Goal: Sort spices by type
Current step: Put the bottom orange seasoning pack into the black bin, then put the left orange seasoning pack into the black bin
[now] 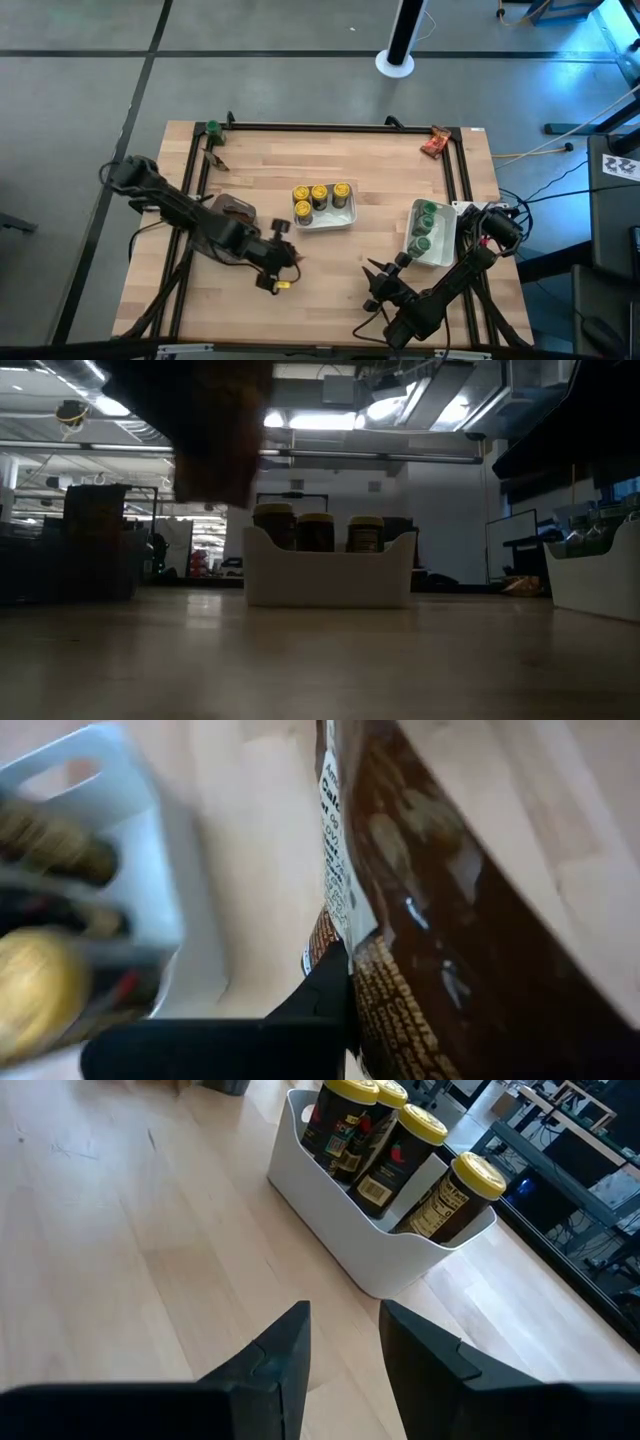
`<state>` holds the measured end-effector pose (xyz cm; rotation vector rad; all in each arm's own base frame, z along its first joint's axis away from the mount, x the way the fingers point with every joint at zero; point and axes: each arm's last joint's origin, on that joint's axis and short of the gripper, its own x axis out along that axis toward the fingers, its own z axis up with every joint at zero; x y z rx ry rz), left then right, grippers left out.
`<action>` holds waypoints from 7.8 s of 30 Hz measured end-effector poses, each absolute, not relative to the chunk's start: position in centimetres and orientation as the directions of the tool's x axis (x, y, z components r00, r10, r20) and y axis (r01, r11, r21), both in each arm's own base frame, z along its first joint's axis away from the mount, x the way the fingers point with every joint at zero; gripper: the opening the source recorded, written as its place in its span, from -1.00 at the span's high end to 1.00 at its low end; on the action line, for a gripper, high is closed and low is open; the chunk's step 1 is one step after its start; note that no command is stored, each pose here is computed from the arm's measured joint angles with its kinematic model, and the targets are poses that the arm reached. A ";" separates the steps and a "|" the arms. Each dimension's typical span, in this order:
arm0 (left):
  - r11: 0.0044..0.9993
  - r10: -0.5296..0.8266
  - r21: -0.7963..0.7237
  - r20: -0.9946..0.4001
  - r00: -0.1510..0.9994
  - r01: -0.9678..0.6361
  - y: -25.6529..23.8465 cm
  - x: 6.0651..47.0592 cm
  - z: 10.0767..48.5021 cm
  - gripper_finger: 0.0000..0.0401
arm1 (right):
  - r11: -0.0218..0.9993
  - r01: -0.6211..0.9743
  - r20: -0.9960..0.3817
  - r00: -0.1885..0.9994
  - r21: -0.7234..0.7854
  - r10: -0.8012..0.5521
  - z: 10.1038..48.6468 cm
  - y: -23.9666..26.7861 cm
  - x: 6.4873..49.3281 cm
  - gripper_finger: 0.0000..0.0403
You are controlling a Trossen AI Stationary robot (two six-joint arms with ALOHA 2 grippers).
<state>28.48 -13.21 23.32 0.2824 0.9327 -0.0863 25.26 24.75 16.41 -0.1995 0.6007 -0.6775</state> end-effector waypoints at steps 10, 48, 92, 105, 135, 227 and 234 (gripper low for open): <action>0.965 0.159 0.245 -0.833 0.530 0.097 -11.3 21.9 26.3 0.91 | 0.769 0.530 -0.456 0.619 -0.358 -0.639 16.4 24.8 25.3 0.40; 0.977 0.194 0.120 -0.844 0.500 -0.176 -6.4 13.2 22.4 0.88 | 0.759 0.552 -0.450 0.612 -0.346 -0.650 16.4 24.2 26.0 0.40; 0.893 0.225 -0.001 -0.864 0.450 -0.449 -6.2 12.0 15.9 0.70 | 0.770 0.536 -0.446 0.628 -0.347 -0.638 16.4 24.5 26.3 0.40; 0.917 0.185 -0.023 -0.861 0.473 -0.399 -6.8 12.9 19.9 0.19 | 0.770 0.535 -0.446 0.628 -0.348 -0.638 16.4 24.5 26.3 0.40; 0.742 0.492 0.120 -0.766 0.414 -0.660 -1.1 14.5 30.9 0.22 | 0.753 0.561 -0.446 0.609 -0.343 -0.656 16.4 23.6 27.1 0.40; 0.858 0.362 0.484 -0.808 -0.465 -0.173 15.8 15.4 20.6 1.00 | 0.757 0.546 -0.440 0.617 -0.358 -0.653 16.3 23.7 27.4 0.40; 0.842 0.387 0.519 -0.771 -0.506 -0.146 14.8 15.7 20.7 1.00 | 0.757 0.546 -0.440 0.617 -0.359 -0.653 16.3 23.7 27.4 0.40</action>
